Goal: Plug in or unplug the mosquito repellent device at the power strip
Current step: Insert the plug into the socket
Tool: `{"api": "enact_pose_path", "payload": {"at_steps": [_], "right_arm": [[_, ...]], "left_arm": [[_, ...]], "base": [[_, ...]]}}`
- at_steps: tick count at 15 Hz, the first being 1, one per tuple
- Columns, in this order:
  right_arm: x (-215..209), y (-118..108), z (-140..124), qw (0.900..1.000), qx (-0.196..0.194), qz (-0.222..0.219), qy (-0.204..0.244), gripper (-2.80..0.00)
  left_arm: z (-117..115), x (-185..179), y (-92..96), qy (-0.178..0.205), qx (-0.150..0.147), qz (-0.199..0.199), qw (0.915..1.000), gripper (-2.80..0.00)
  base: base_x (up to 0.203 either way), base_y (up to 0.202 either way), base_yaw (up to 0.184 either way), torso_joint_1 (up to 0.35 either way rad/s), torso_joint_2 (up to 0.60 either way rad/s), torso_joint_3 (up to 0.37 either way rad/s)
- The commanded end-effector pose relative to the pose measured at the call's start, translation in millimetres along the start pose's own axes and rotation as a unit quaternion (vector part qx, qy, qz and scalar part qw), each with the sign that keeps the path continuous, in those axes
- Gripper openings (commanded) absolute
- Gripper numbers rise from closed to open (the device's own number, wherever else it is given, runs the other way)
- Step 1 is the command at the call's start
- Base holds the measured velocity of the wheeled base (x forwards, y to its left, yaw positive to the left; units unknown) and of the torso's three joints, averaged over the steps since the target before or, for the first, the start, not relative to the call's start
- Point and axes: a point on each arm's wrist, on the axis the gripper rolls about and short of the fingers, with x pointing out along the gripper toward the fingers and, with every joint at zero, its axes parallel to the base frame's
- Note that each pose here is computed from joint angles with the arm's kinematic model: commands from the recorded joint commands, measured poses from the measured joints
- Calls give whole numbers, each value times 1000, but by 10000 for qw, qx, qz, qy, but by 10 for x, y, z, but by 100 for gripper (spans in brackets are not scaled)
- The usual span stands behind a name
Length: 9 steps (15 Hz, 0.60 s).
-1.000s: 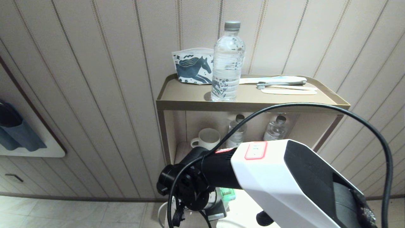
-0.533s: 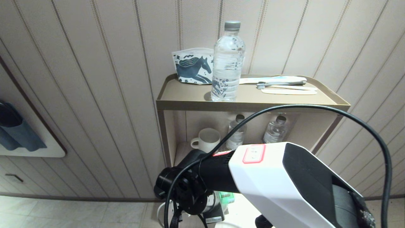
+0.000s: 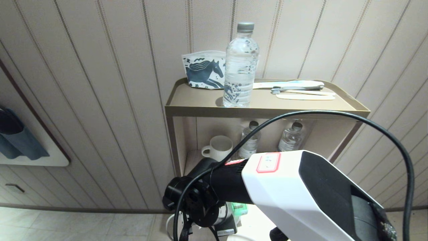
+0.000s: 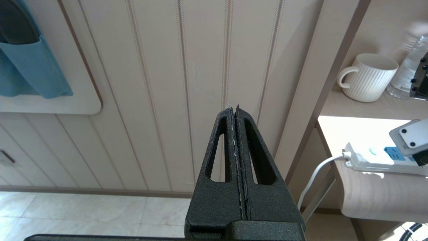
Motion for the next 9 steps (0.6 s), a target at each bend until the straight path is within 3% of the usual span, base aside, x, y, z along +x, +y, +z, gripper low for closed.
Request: {"api": "enact_pose_path", "payload": {"at_steps": [1,9], "right_arm": [[-3,-2,-9,10000,-32,2,19,-280],[-7,1,-4,10000,-52,2,5,-280]], "left_arm": [[1,0,0,-3,0,6,10000,-280],[1,0,0,-3,0,1,10000,-280]], "base": [[0,0,0,0,0,0],[0,0,0,0,0,0]]}}
